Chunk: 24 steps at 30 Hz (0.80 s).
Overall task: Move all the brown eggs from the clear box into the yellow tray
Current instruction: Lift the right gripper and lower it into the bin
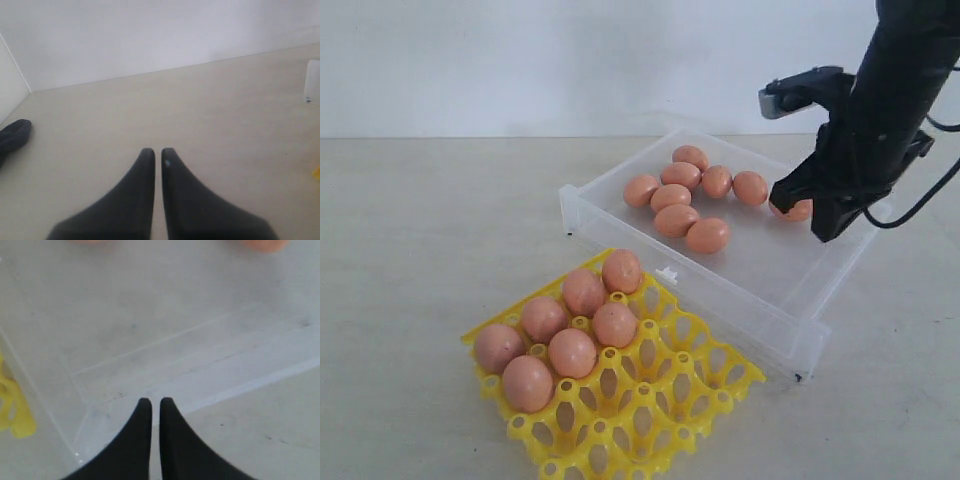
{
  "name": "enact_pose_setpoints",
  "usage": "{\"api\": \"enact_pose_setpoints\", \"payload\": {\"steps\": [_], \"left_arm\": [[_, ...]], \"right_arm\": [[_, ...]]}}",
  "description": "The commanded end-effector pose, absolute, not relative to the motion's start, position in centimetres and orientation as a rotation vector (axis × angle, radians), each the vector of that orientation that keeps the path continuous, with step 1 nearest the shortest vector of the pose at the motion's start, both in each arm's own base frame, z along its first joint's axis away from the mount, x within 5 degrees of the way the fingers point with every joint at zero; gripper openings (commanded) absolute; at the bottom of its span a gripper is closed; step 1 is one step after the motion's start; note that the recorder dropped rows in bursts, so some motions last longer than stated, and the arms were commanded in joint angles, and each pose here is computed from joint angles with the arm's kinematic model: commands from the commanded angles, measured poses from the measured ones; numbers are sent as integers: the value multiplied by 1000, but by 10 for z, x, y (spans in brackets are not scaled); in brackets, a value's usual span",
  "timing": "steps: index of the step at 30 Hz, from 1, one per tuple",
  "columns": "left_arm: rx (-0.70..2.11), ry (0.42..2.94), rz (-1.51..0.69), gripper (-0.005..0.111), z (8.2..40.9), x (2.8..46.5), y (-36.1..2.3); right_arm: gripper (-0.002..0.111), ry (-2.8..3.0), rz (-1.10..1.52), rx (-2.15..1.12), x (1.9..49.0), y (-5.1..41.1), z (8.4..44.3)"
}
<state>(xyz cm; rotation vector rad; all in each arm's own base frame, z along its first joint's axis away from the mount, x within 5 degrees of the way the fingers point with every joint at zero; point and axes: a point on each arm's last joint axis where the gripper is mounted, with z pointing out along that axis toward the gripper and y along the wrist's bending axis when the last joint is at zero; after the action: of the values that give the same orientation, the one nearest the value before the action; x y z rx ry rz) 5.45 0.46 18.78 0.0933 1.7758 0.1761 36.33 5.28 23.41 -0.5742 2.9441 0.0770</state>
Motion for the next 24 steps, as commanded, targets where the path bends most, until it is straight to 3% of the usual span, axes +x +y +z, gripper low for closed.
{"api": "enact_pose_setpoints", "payload": {"steps": [1,4,6,8,11,13,24], "left_arm": [[89,1776,175,4,187,54,5],[89,1776,175,4,187,54,5],[89,1776,175,4,187,54,5],[89,1776,175,4,187,54,5],[89,1776,175,4,187,54,5],[89,1776,175,4,187,54,5],[89,1776,175,4,187,54,5]], "right_arm": [[0,2928,141,-700,379,57,221],[0,2782,95,-963,388,59,220],[7,2707,65,-1114,390,59,218],[21,2658,49,-1204,392,59,217],[50,2599,-53,-1220,401,56,211],[62,2567,-139,-1191,408,52,208],[63,2465,-214,-1100,433,53,178]]}}
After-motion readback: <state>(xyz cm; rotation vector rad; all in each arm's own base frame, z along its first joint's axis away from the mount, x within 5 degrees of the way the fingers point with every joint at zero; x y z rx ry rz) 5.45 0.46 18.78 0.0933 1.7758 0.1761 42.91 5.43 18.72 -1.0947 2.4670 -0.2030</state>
